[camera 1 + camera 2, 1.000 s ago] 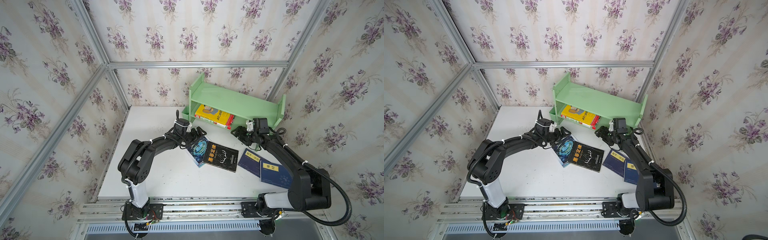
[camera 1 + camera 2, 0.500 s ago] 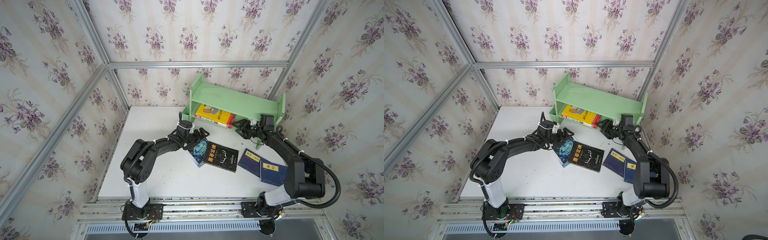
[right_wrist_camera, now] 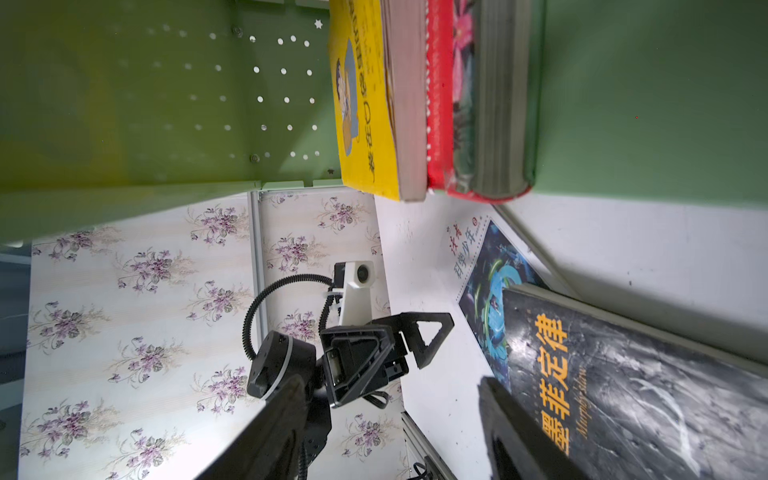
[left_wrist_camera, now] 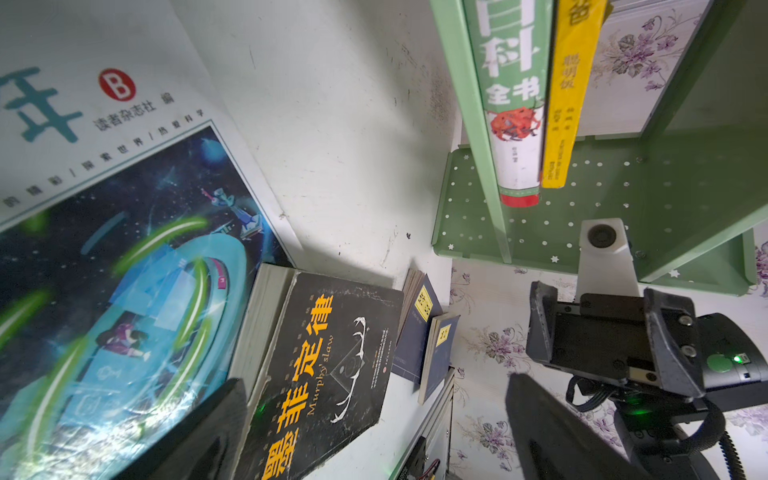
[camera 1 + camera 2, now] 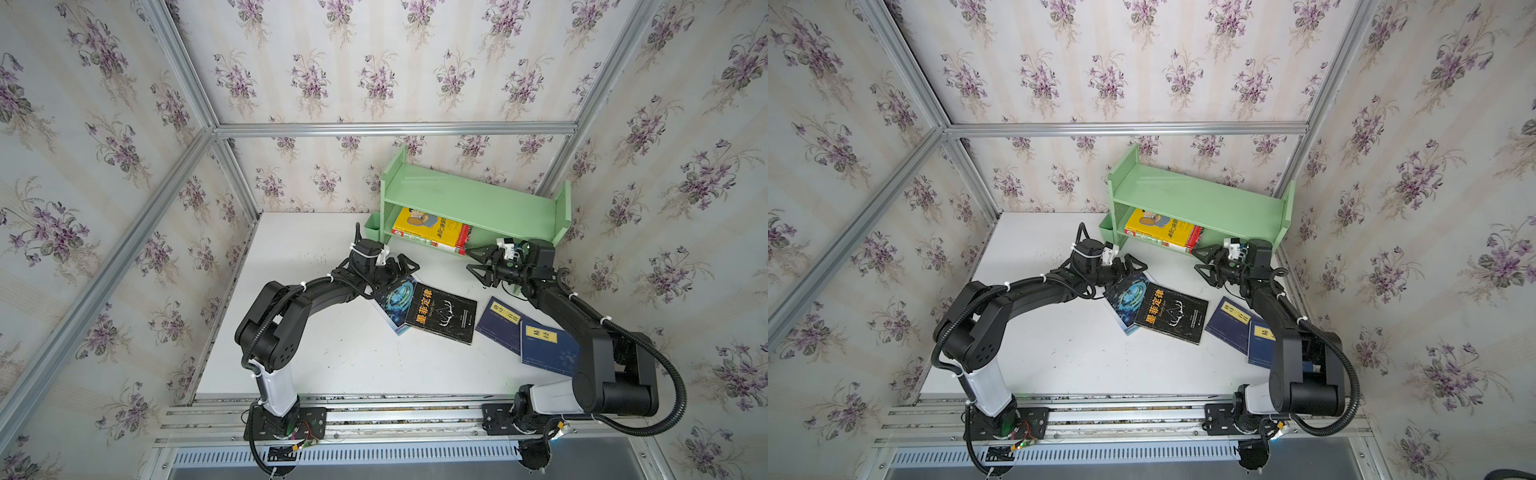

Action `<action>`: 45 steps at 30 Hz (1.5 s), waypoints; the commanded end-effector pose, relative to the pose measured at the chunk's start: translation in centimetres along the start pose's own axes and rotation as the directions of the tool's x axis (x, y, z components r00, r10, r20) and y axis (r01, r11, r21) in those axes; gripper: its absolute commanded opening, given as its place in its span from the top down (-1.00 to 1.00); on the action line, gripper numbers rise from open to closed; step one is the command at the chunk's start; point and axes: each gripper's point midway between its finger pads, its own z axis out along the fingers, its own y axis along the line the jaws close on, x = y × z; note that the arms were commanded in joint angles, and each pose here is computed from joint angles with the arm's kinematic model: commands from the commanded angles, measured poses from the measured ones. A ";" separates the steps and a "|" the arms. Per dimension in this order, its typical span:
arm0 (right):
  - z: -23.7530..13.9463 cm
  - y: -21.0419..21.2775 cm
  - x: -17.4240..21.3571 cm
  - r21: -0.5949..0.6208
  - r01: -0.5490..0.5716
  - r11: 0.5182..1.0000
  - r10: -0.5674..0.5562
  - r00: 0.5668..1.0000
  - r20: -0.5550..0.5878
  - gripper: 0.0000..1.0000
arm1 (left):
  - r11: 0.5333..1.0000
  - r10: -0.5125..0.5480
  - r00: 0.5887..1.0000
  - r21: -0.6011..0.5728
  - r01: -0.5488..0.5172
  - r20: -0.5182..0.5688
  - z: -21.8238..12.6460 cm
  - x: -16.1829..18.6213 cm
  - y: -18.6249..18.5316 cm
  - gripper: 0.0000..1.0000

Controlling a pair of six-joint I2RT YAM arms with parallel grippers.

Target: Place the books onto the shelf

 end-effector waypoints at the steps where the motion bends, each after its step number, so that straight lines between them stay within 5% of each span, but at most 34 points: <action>1: -0.6 -0.1 0.8 -0.018 -0.049 0.999 0.049 0.999 0.017 -0.37 | 0.999 0.029 0.999 0.030 -0.028 -0.041 -0.2 0.3 -0.7 -0.99; 5: -2.2 -0.4 3.4 0.003 -0.052 0.999 0.052 0.998 0.028 -0.35 | 0.999 0.027 0.999 0.038 -0.025 -0.045 -0.3 -0.1 -0.7 -0.99; 15: -8.3 5.0 5.5 0.080 0.160 0.984 -0.175 0.958 0.226 -0.29 | 0.998 0.025 0.998 0.052 -0.022 -0.063 -0.5 -0.5 -0.3 -0.99; 20: -13.3 5.6 3.1 0.388 0.237 0.891 -0.389 0.839 0.380 -0.37 | 0.998 0.022 0.997 0.055 -0.018 -0.071 -0.5 -0.6 -0.1 -0.99; 26: -18.5 3.3 -1.3 0.533 0.039 0.845 -0.389 0.729 0.563 -0.34 | 0.998 0.016 0.998 0.054 -0.012 -0.068 -0.8 -0.7 0.2 -0.99; 30: -19.2 3.2 -3.3 0.598 0.087 0.797 -0.494 0.664 0.561 -0.35 | 0.999 0.007 0.998 0.051 -0.004 -0.057 -1.1 -1.0 0.6 -0.99; 37: -19.0 2.6 -6.6 0.684 0.142 0.716 -0.604 0.617 0.505 -0.38 | 0.999 -0.008 0.999 0.047 0.009 -0.031 -1.7 -2.1 1.0 -0.99; 45: -17.1 2.7 -11.4 0.640 0.215 0.738 -0.611 0.617 0.496 -0.34 | 0.999 -0.030 0.999 0.037 0.031 -0.010 -1.8 -2.9 1.5 -0.99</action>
